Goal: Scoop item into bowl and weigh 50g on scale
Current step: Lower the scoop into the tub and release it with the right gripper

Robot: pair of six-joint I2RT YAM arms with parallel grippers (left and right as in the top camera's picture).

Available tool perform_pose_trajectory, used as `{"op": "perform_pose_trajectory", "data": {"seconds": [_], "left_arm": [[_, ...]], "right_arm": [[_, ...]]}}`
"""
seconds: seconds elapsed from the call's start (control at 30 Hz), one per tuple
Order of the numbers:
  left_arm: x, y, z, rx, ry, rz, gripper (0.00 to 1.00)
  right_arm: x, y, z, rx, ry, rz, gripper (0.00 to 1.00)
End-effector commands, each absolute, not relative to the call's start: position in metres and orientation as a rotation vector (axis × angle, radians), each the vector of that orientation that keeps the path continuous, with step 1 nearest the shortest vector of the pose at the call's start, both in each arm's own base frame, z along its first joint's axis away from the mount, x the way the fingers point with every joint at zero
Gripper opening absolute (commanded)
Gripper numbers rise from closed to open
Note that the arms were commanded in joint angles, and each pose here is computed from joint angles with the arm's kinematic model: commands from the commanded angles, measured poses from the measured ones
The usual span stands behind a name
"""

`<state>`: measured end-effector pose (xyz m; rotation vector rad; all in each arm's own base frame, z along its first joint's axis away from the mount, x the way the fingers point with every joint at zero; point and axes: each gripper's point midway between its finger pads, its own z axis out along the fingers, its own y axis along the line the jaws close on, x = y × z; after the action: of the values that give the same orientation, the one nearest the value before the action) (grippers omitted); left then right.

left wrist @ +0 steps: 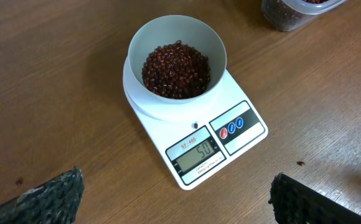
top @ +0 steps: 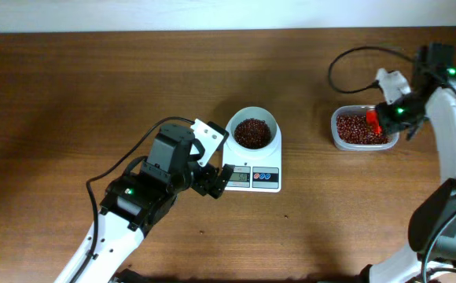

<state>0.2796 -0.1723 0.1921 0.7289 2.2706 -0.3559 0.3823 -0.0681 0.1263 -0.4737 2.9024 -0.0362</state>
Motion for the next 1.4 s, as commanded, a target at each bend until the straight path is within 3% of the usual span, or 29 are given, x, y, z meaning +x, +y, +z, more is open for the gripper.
{"op": "perform_pose_trajectory", "data": {"seconds": [0.0,0.13,0.27,0.43,0.47,0.57,0.63,0.7,0.93,1.2,1.37], "left_arm": [[0.279,-0.173,0.191,0.723,2.276,-0.357,0.99],[0.279,-0.173,0.191,0.723,2.276,-0.357,0.99],[0.279,-0.173,0.191,0.723,2.276,-0.357,0.99],[0.279,-0.173,0.191,0.723,2.276,-0.357,0.99],[0.279,-0.173,0.191,0.723,2.276,-0.357,0.99],[0.279,-0.173,0.191,0.723,2.276,-0.357,0.99],[0.279,-0.173,0.191,0.723,2.276,-0.357,0.99],[0.279,-0.173,0.191,0.723,2.276,-0.357,0.99],[0.279,-0.173,0.191,0.723,2.276,-0.357,0.99],[0.279,-0.173,0.191,0.723,2.276,-0.357,0.99],[0.279,-0.173,0.191,0.723,2.276,-0.357,0.99]], "right_arm": [[0.386,-0.072,0.143,-0.537,2.885,-0.276,0.04],[0.390,-0.061,0.143,-0.384,2.887,-0.211,0.04],[0.391,-0.013,0.145,-0.227,2.850,0.255,0.04],[0.382,-0.009,0.145,-0.032,2.895,0.338,0.04],[0.380,-0.011,0.144,-0.028,2.903,0.329,0.08],[0.378,-0.015,0.143,-0.007,2.914,0.326,0.51],[0.377,-0.020,0.143,0.009,2.916,0.325,0.72],[0.376,-0.024,0.143,0.026,2.915,0.323,0.82],[0.372,-0.051,0.141,0.108,2.931,0.242,0.85],[0.360,-0.089,0.132,0.218,2.963,0.125,1.00],[0.343,-0.108,0.115,0.325,2.994,0.136,0.99]]}}
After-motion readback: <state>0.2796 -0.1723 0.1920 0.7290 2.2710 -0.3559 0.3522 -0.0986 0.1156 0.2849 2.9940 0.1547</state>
